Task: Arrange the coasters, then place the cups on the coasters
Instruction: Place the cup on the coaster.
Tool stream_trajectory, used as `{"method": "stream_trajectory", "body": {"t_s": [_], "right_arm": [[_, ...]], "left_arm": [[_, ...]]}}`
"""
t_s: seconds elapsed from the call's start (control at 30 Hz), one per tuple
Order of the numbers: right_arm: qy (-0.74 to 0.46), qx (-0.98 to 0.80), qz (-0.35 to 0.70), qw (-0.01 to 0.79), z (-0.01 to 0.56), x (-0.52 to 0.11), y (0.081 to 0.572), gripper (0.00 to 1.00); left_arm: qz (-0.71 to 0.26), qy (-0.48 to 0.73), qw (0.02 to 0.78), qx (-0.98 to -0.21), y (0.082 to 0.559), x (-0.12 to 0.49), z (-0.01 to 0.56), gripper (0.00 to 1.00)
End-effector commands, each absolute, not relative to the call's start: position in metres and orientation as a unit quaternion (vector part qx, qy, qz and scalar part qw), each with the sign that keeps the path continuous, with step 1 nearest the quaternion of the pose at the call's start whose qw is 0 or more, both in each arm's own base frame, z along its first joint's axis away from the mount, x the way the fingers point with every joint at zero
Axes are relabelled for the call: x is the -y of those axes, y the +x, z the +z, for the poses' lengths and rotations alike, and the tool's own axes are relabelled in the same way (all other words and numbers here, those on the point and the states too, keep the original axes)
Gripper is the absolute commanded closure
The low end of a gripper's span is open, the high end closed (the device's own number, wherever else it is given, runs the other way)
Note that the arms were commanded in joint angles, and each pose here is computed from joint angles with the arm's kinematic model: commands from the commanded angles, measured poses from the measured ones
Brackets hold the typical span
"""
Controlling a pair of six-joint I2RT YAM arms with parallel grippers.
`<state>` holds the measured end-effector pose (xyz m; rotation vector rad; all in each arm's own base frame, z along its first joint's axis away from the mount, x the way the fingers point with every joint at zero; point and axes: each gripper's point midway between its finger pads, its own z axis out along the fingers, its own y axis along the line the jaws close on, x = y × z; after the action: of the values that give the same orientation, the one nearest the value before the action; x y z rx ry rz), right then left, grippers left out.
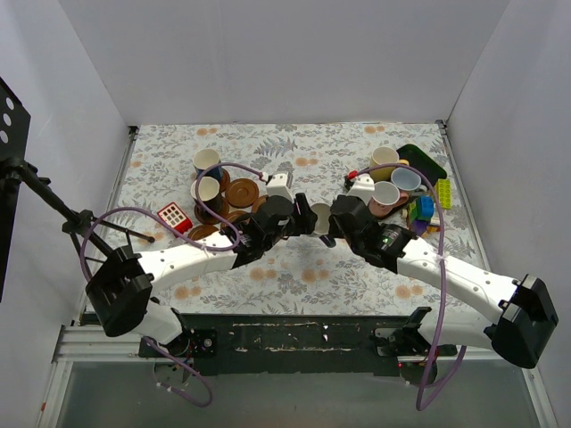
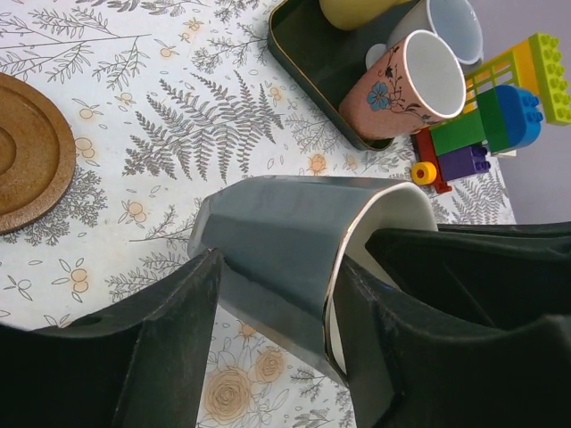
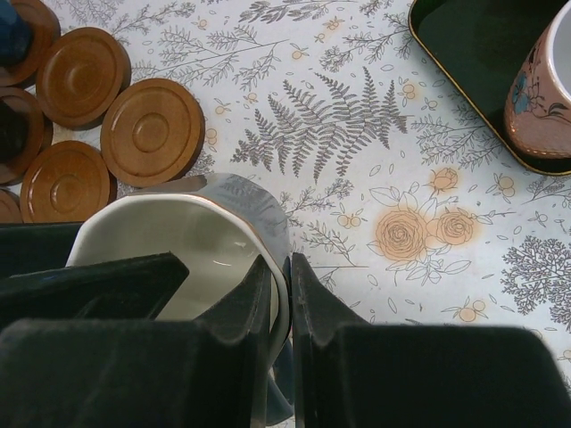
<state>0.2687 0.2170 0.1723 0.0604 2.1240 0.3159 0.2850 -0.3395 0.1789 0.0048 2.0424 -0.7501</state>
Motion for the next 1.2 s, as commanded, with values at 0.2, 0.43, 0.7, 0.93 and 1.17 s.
{"method": "stream_trajectory", "body": {"t_s": [0.2,0.43,0.7,0.93,1.17], "right_arm": [[0.085,-0.814,0.18,0.546,0.216,-0.232,0.281,0.99],[0.055,-0.822,0.182,0.536,0.213,-0.239,0.278,0.92],[0.012,-0.847,0.149,0.51,0.2,-0.237,0.271,0.54],[-0.024,-0.867,0.12,0.483,0.182,-0.24,0.269,0.53],[-0.034,-0.881,0.092,0.463,0.164,-0.235,0.266,0.84]], "left_arm": [[-0.284,0.026,0.477,-0.831,0.29,0.346,0.186,0.81],[-0.256,0.062,0.481,-0.836,0.291,0.349,0.184,1.0],[-0.233,0.124,0.498,-0.826,0.295,0.353,0.205,1.0],[-0.229,0.199,0.478,-0.824,0.283,0.357,0.209,1.0],[-0.194,0.221,0.465,-0.835,0.28,0.344,0.201,1.0]]}}
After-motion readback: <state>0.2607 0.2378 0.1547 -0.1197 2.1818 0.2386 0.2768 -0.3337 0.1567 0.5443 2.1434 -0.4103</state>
